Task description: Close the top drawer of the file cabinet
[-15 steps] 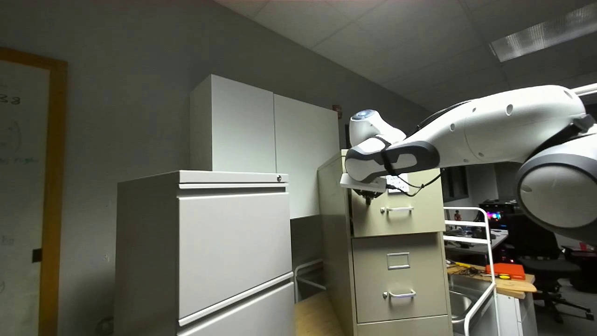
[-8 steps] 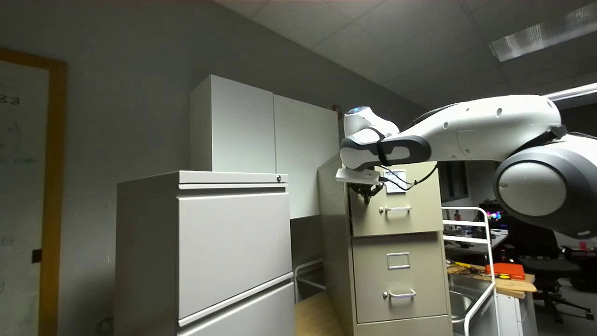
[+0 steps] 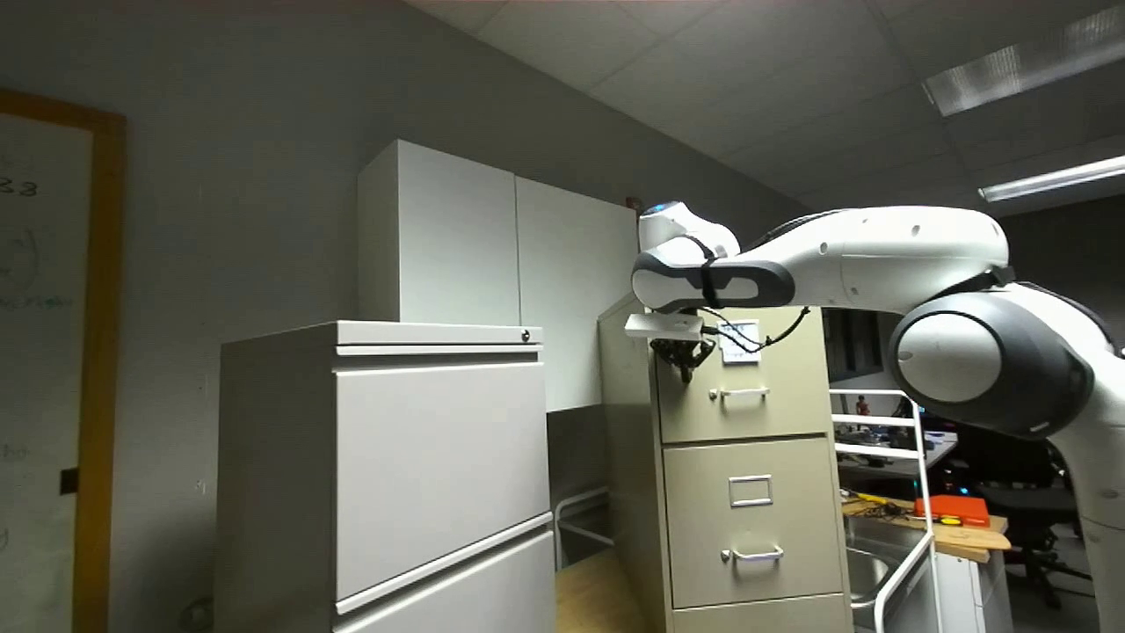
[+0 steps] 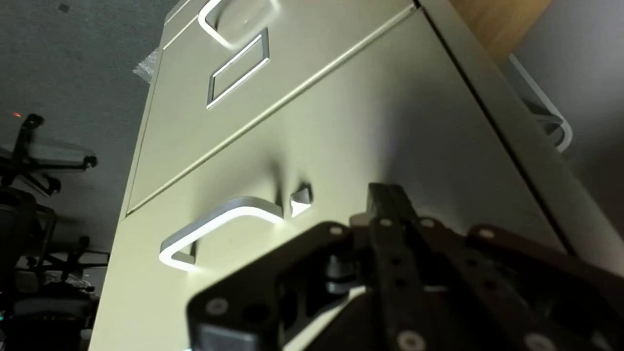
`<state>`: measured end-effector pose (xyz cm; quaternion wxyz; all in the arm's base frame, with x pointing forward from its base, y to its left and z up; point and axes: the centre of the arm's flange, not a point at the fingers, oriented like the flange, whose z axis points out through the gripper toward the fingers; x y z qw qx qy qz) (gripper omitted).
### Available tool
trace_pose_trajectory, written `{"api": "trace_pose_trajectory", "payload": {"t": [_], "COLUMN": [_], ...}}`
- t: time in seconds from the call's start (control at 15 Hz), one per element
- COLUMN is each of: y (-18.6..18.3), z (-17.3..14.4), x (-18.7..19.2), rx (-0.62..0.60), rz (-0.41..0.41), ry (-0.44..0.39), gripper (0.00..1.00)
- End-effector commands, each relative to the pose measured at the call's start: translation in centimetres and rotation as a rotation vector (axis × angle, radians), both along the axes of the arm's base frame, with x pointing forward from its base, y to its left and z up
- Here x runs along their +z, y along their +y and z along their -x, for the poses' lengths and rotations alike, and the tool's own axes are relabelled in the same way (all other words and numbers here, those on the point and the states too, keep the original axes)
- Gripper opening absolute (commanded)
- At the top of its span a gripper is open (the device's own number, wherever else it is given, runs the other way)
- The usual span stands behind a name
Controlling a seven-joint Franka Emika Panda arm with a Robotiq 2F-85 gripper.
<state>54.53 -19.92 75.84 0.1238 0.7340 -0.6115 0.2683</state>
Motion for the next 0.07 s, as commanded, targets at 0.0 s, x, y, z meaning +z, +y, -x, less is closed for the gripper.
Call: {"api": "trace_pose_trajectory", "payload": {"t": [0.0], "y": [-4.86], "z": [-5.46], "x": [2.46], "rx": [0.026], "rz": [-0.005], "ry": [-0.090], "gripper": [0.00]}}
